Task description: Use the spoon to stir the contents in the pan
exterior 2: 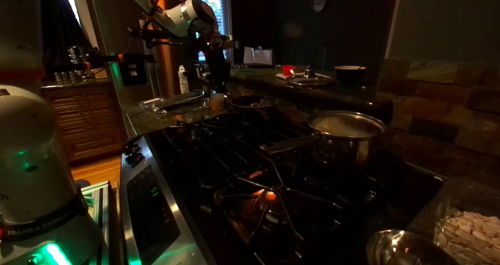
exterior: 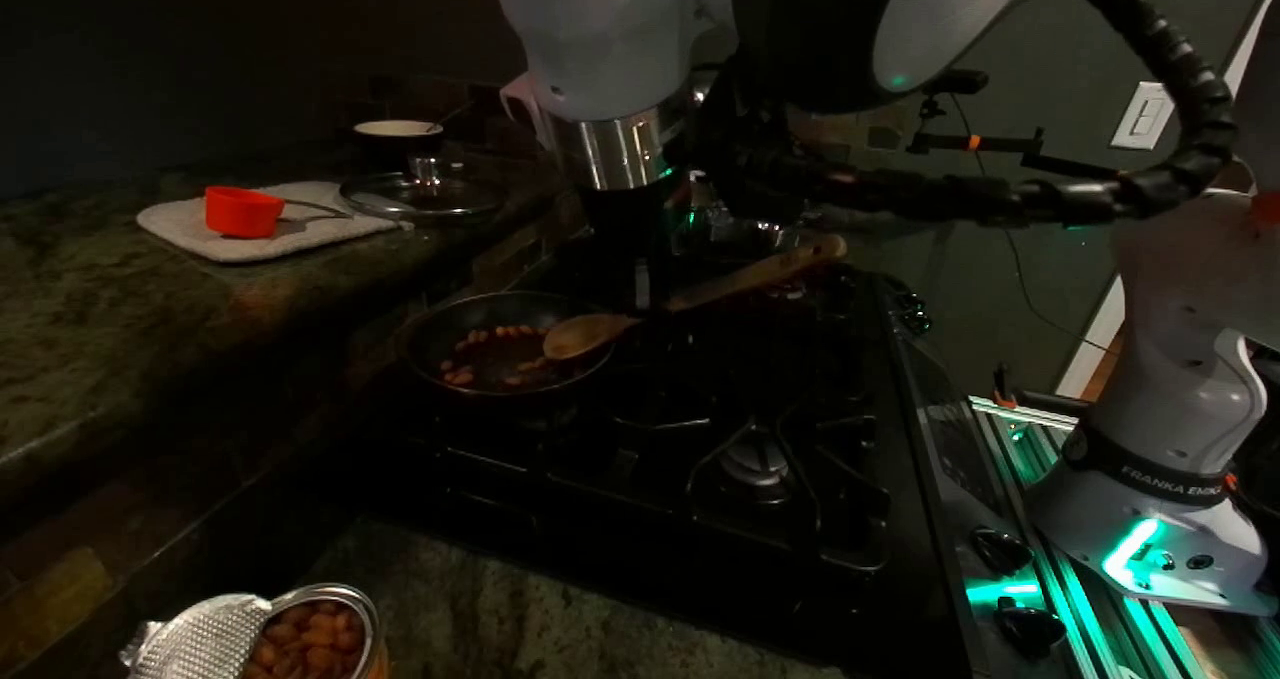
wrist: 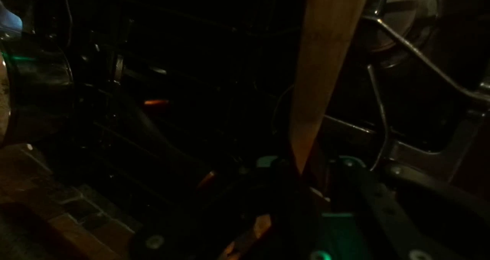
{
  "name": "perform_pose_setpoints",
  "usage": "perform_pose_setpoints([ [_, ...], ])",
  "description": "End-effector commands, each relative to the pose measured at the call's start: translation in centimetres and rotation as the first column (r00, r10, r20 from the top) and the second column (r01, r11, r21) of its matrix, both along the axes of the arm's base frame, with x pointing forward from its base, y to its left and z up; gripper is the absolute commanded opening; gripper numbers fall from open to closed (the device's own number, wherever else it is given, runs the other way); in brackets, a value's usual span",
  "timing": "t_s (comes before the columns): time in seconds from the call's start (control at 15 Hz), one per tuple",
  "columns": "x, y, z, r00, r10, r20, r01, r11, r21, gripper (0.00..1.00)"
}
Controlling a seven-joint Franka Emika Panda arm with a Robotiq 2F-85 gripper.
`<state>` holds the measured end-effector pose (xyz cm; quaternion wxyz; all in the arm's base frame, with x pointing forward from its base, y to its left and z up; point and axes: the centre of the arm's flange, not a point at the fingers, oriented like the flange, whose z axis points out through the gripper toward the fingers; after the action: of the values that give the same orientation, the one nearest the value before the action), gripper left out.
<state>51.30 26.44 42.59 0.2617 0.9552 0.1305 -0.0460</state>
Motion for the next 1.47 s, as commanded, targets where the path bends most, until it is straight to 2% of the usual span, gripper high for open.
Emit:
perform_pose_setpoints([
  [0.0, -0.8, -0.2, 0.2, 0.998, -0.003, -0.059, 0.003, 1.000, -0.001, 0.05],
  [0.4, -0.8, 0.7, -1.3, 0.996, -0.001, -0.090, 0.001, 1.000, 0.000, 0.05],
  [0.73, -0.5, 1.8, -2.1, 0.997, -0.006, -0.073, 0.008, 1.000, 0.017, 0.05],
  [1.13, 0.6, 2.7, -3.0, 0.998, -0.058, 0.012, 0.057, 0.998, 0.041, 0.05],
  [1.4, 1.6, 3.2, -3.6, 0.987, -0.130, 0.093, 0.124, 0.990, 0.072, 0.05],
])
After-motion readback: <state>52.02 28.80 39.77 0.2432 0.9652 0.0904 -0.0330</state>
